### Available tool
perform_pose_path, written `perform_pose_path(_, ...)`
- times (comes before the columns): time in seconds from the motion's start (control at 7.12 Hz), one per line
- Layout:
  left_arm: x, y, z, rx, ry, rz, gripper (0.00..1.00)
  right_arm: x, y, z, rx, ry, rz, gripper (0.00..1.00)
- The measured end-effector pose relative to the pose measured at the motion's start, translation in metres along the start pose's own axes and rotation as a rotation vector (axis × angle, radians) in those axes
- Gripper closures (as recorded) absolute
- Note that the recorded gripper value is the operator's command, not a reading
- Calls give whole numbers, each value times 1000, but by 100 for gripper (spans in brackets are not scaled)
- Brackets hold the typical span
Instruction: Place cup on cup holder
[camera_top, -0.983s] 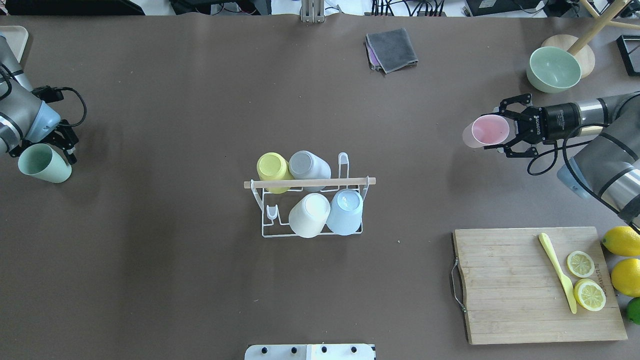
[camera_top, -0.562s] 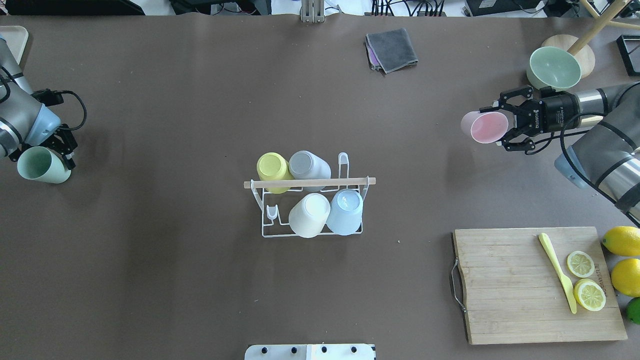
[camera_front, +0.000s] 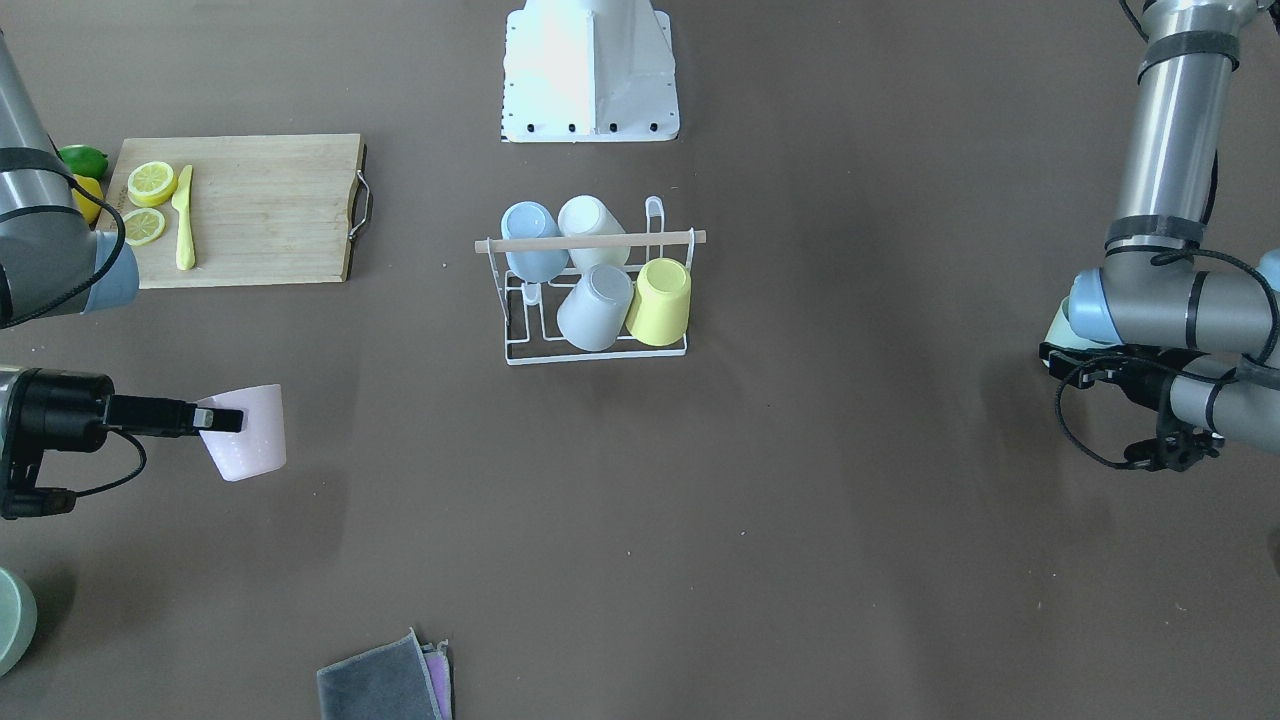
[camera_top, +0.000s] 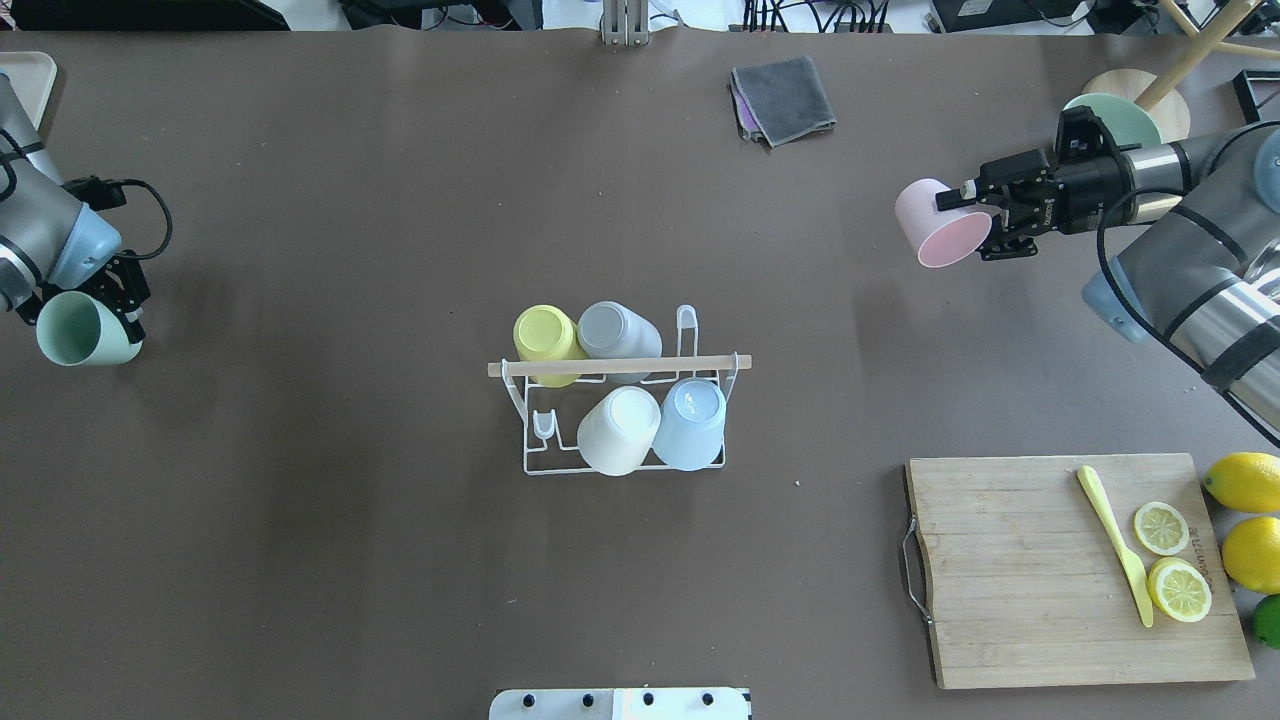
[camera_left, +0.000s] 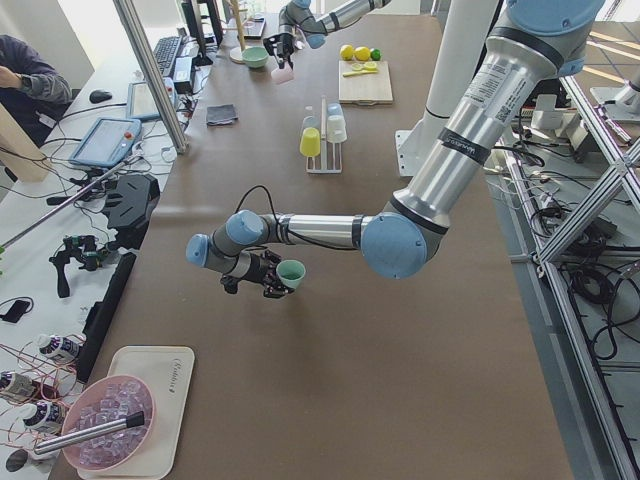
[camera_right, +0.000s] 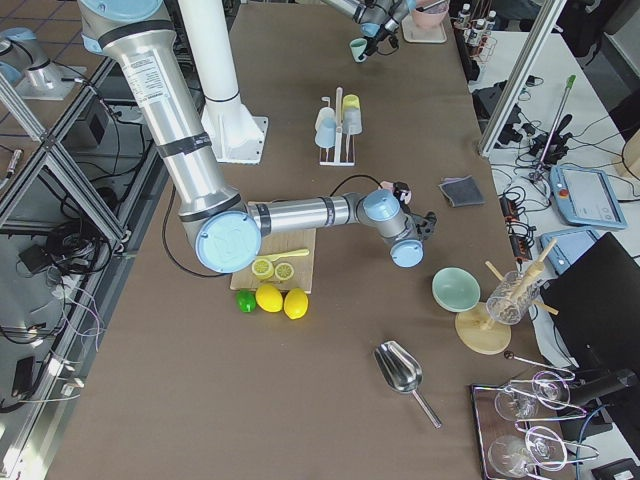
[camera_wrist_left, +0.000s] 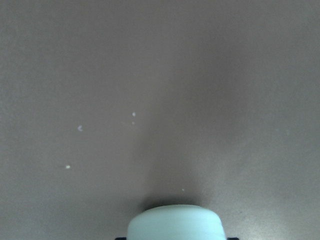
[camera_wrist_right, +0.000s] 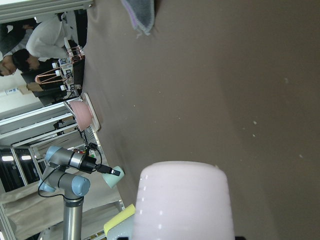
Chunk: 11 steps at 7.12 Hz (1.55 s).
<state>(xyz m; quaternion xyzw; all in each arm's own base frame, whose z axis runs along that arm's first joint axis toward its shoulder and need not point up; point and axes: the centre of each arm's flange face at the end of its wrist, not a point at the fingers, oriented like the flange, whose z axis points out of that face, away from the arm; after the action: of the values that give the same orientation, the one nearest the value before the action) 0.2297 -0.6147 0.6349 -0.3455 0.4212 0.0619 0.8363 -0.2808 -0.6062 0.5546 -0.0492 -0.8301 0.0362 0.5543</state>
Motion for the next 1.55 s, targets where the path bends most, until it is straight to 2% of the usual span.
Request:
perform_pose_path(0.14, 9, 14, -24, 17, 14, 13, 58, -9, -4, 11, -4, 3, -128, 56)
perform_pose_path(0.28, 18, 32, -58, 59, 32, 38, 58, -19, -7, 27, -14, 3, -227, 56)
perform_pose_path(0.56, 43, 67, -122, 175, 88, 116, 60, -40, -12, 62, -26, 5, -384, 56)
perform_pose_path(0.7, 58, 87, -150, 233, 140, 162, 60, -52, -16, 78, -21, 2, -474, 56)
perform_pose_path(0.98, 95, 128, -188, 334, 228, 278, 63, -70, -17, 113, 11, -9, -681, 56)
perform_pose_path(1.26, 117, 172, -229, 475, 251, 350, 66, -83, -3, 164, 50, -28, -847, 56)
perform_pose_path(1.55, 135, 202, -250, 644, 228, 429, 66, -108, 18, 199, 105, -49, -920, 56)
